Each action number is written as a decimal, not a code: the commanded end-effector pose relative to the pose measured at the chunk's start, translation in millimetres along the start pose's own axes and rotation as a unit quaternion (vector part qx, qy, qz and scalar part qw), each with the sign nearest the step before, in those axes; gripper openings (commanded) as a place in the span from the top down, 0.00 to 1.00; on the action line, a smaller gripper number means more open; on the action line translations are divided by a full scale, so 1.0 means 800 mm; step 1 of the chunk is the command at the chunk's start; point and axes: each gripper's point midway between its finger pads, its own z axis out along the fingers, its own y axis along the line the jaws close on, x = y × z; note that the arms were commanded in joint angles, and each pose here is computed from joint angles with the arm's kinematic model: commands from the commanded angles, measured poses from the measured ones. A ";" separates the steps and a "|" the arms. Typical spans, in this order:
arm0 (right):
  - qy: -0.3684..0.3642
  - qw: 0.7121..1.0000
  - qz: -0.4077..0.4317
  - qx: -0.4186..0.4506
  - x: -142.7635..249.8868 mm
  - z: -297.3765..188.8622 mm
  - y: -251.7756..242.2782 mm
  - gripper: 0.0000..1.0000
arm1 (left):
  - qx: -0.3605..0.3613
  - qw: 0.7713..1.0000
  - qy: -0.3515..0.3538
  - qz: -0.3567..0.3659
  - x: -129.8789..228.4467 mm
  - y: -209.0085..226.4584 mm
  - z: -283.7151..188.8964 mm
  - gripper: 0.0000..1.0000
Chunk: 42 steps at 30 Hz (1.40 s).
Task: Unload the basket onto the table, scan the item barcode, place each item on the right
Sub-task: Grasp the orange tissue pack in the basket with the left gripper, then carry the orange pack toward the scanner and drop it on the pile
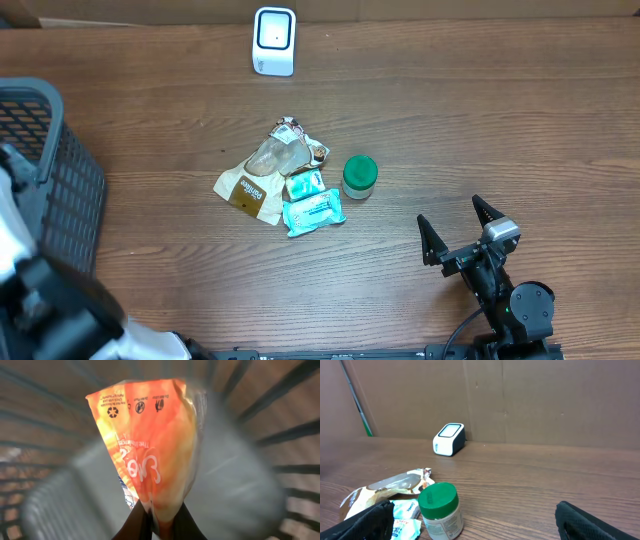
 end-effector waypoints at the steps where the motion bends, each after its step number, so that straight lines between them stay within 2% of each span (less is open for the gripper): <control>1: -0.002 1.000 -0.001 -0.003 0.002 0.000 0.001 0.00 | 0.092 0.990 -0.094 -0.043 -0.035 -0.006 -0.106 0.96; 4: -0.002 1.000 -0.001 -0.003 0.002 0.000 0.001 0.00 | 0.164 0.976 -0.133 -0.053 -0.039 -0.019 -0.166 0.96; 6: -0.002 1.000 -0.001 -0.003 0.002 0.000 0.001 0.00 | 0.235 0.958 -0.158 -0.047 -0.036 -0.040 -0.216 0.96; 9: -0.002 1.000 -0.001 -0.003 0.002 0.000 0.001 0.00 | 0.333 0.925 -0.183 -0.012 -0.016 -0.075 -0.290 0.96; 11: -0.002 1.000 -0.001 -0.003 0.002 0.000 0.001 0.00 | 0.370 0.909 -0.191 0.016 0.005 -0.093 -0.328 0.96; 14: -0.002 1.000 -0.001 -0.003 0.002 0.000 0.001 0.00 | 0.411 0.888 -0.187 0.089 0.047 -0.130 -0.369 0.96; 18: -0.002 1.000 -0.001 -0.003 0.002 0.000 0.001 0.00 | 0.454 0.855 -0.142 0.207 0.119 -0.190 -0.391 0.96; 27: -0.002 1.000 -0.001 -0.003 0.002 0.000 0.001 0.00 | 0.434 0.810 -0.017 0.394 0.288 -0.299 -0.344 0.96; 33: -0.002 1.000 -0.001 -0.003 0.002 0.000 0.001 0.00 | 0.334 0.785 0.006 0.521 0.386 -0.336 -0.296 0.96; 38: -0.002 1.000 -0.001 -0.003 0.002 0.000 0.001 0.00 | 0.271 0.770 -0.005 0.578 0.423 -0.351 -0.271 0.96; 42: -0.002 1.000 -0.001 -0.003 0.002 0.000 0.001 0.00 | 0.244 0.757 0.016 0.605 0.454 -0.359 -0.249 0.91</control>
